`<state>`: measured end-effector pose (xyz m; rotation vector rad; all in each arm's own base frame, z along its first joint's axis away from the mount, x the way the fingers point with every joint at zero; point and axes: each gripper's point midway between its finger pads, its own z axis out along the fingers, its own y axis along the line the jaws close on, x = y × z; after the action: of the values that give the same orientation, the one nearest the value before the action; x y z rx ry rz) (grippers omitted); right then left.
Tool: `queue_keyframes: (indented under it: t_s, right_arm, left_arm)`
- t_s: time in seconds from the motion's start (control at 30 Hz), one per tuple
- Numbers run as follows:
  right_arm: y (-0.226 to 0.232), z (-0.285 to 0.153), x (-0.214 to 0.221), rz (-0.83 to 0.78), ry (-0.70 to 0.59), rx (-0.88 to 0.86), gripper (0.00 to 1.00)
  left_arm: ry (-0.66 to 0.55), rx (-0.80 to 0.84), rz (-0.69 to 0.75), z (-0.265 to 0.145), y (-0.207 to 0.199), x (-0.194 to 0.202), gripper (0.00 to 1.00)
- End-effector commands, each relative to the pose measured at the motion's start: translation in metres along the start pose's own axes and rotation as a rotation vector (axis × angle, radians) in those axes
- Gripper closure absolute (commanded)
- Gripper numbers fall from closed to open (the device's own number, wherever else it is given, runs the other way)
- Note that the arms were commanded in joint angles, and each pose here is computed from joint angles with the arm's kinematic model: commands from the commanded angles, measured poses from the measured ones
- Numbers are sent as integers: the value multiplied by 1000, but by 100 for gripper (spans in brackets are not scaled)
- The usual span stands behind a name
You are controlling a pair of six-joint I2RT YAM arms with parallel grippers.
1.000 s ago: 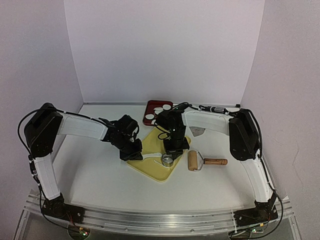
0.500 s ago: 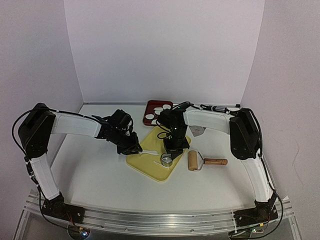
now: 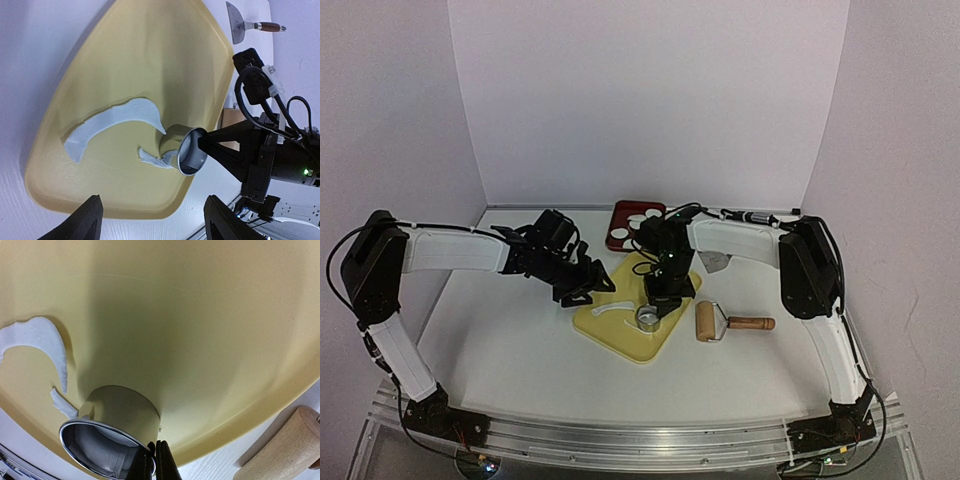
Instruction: Roll out the dumpling wrappers from the dough
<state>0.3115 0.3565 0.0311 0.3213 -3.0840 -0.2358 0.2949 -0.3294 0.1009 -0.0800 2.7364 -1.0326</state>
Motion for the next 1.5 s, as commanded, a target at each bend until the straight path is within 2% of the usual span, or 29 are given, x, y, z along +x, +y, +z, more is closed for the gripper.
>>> queue_keyframes:
  t_s: [0.0, 0.23, 0.7, 1.13, 1.33, 1.47]
  right_arm:
    - [16, -36, -13, 50, -73, -118, 100]
    - [15, -50, -18, 96, -92, -172, 100]
    - [19, -71, -22, 164, -115, -274, 100]
    - [23, -71, -20, 160, -101, -296, 100]
    - [24, -70, -19, 159, -94, -306, 100]
    - [24, -66, -18, 157, -86, -305, 100]
  left_arm:
    - [39, 61, 19, 0, -16, 6, 33]
    - [148, 69, -13, 25, -12, 17, 37]
    - [111, 206, -130, 33, -39, 1, 37]
    - [132, 186, -229, 52, -29, 1, 64]
    - [115, 168, -252, 57, -24, -3, 69]
    - [112, 165, -253, 60, -24, -6, 76]
